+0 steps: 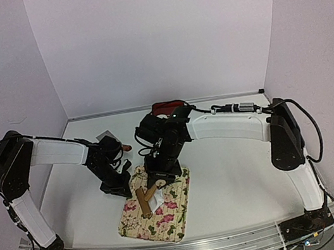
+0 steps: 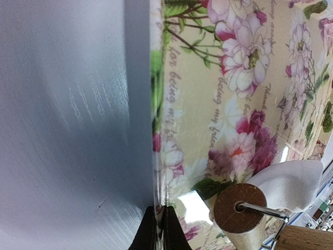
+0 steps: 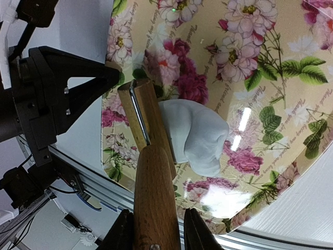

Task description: Roll out the dumpling wrappers from the dough

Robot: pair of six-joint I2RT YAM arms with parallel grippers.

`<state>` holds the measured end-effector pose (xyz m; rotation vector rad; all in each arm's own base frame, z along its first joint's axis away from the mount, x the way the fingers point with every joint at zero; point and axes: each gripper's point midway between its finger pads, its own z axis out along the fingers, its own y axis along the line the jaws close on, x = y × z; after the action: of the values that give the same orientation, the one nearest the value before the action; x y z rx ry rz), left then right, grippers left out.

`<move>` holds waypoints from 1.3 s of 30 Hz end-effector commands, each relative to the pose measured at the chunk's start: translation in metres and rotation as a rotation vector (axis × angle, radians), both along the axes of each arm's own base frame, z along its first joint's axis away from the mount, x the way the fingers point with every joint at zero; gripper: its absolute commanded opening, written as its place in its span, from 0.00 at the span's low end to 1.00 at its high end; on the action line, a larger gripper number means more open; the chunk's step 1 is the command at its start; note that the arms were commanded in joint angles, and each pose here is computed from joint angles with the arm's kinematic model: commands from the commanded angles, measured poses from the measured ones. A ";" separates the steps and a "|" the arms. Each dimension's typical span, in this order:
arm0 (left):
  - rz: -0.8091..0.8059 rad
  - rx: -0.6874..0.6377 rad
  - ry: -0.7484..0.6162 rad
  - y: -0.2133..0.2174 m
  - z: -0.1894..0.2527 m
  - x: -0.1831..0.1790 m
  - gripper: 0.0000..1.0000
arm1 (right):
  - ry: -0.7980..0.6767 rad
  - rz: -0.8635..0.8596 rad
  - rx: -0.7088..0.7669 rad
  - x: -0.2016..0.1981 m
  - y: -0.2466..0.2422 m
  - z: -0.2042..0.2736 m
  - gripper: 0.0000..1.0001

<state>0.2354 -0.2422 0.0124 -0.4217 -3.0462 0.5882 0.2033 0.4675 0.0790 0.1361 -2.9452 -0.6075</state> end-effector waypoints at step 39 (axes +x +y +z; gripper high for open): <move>0.118 0.146 -0.041 0.034 0.004 0.014 0.00 | -0.346 -0.060 0.093 0.005 -0.022 0.155 0.00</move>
<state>0.2400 -0.2333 0.0120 -0.3334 -3.0607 0.5566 0.1973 0.4692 0.1631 0.2842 -3.1232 -0.6561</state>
